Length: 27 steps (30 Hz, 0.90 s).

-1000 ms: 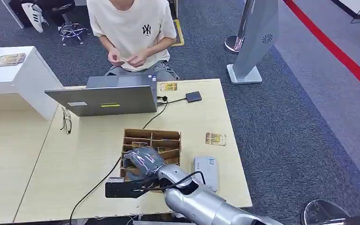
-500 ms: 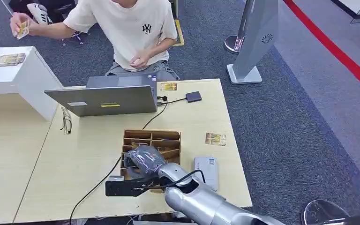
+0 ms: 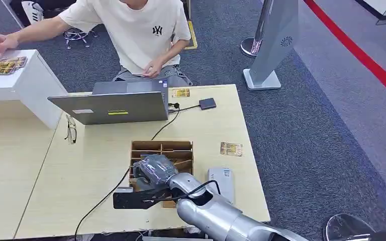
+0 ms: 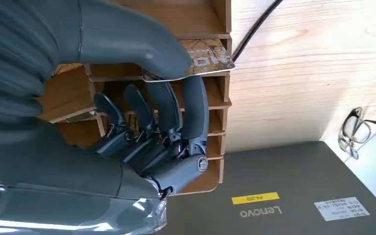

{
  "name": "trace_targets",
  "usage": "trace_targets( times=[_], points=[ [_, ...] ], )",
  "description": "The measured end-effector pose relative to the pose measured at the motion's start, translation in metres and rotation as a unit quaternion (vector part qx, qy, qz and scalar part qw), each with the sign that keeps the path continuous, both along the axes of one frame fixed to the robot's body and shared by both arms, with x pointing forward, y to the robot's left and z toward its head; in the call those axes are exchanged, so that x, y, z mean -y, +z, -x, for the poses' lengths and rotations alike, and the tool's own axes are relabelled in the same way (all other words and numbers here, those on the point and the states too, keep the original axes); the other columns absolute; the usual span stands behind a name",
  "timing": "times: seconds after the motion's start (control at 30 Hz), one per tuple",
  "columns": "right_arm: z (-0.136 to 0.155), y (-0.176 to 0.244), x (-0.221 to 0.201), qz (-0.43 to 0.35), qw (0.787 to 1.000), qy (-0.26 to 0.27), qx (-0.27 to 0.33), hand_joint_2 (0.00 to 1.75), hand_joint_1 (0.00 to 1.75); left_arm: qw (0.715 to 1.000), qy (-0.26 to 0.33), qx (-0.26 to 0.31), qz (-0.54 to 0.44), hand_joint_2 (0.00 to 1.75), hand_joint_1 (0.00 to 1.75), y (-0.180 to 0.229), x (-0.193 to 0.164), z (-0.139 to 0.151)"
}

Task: Pass the card to the sensor for recognition and then transmit it.

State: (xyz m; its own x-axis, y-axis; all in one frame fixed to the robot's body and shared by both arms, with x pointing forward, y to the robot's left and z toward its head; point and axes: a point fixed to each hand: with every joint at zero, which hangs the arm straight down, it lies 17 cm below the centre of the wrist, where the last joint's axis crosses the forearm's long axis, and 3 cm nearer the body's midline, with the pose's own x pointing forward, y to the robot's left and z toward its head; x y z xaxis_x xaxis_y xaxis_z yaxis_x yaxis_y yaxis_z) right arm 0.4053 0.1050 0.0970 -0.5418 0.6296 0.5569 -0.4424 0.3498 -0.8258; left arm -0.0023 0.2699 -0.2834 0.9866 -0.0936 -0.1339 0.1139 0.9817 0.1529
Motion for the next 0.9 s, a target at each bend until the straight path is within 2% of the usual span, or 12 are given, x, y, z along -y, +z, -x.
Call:
trace_targets(
  times=[0.33,0.9],
  points=[
    [-0.007,0.010,0.003,-0.021,1.000,-0.012,-0.004,1.75,1.47,1.000,0.000,0.002,0.000,0.00,0.00,0.000,0.000,-0.001],
    [-0.033,0.080,0.025,-0.119,0.991,-0.054,0.022,1.75,1.40,1.000,0.001,0.002,0.001,0.00,0.00,0.000,0.001,0.000]
  ],
)
